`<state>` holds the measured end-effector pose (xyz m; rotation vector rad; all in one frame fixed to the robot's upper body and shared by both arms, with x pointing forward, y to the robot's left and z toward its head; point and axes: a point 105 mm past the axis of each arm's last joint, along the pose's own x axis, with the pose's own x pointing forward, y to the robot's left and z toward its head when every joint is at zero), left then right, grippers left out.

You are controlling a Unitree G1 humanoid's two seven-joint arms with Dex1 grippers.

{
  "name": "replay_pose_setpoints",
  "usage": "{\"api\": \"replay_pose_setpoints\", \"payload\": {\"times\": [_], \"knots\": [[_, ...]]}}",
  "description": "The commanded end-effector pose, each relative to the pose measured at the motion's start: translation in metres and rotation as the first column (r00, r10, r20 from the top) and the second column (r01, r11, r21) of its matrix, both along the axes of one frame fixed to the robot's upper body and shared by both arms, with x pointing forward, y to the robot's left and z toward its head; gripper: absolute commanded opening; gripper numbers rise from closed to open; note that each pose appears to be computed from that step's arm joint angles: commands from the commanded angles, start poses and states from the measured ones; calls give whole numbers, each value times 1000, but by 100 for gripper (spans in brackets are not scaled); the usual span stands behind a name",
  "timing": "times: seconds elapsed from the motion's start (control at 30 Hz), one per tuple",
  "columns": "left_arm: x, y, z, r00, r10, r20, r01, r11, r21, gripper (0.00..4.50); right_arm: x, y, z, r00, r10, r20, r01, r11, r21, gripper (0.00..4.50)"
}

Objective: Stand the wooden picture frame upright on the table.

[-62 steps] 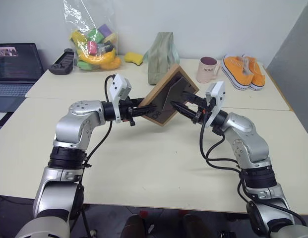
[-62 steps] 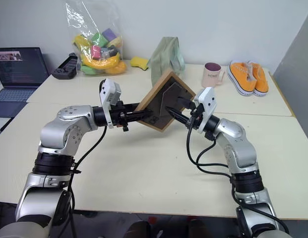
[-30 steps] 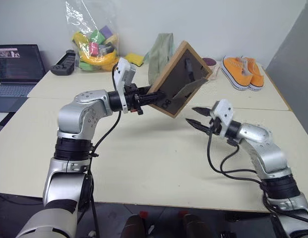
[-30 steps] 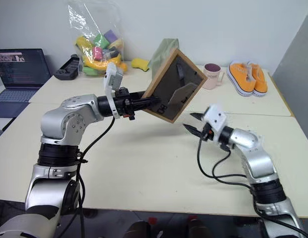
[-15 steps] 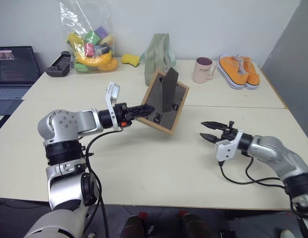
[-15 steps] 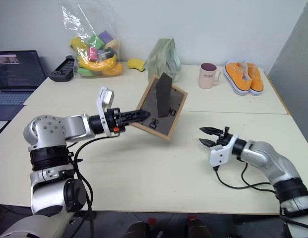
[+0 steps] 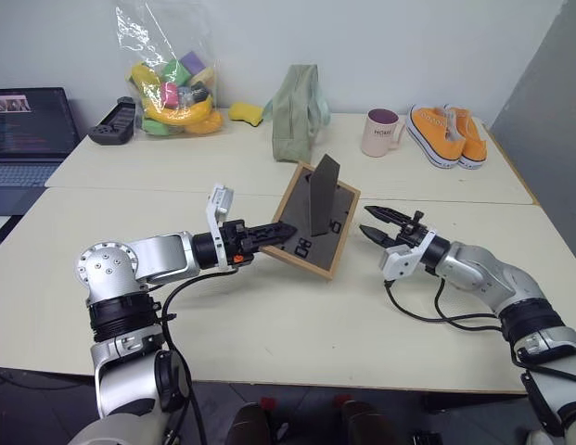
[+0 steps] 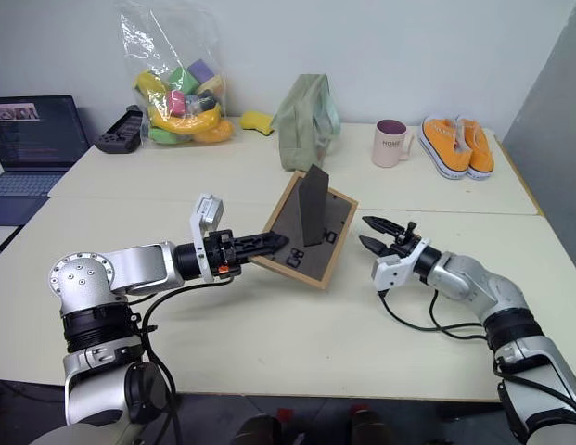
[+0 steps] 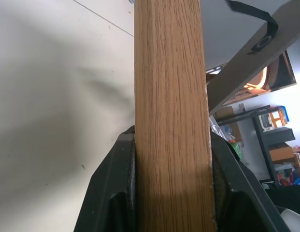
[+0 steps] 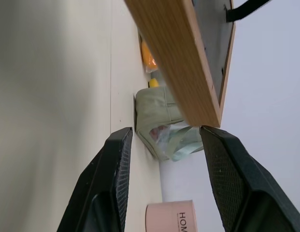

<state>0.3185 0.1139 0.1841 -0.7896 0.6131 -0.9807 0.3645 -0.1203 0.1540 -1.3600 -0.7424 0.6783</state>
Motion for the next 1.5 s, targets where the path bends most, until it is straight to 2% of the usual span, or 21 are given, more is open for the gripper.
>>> {"api": "replay_pose_setpoints", "payload": {"times": [0.03,0.23,0.43,1.2,1.43,1.5], "knots": [[-8,-5,14,998,-27,59,30,999,-41,132,0,8,16,998,29,49,-30,999,40,231],[-8,-8,18,998,-20,55,23,998,-63,132,0,21,31,990,55,131,-61,997,38,231],[-7,-4,20,999,10,40,-7,998,-69,132,8,1,50,983,2,182,-9,999,34,231],[-14,-26,29,999,-42,13,44,993,-109,132,4,42,44,975,95,199,-109,992,62,231],[-22,-17,22,996,-85,2,85,992,-89,132,-16,35,50,938,244,248,-246,969,-23,231],[-24,-15,22,995,-101,3,100,991,-86,132,-25,33,48,914,309,263,-297,951,-87,231]]}}
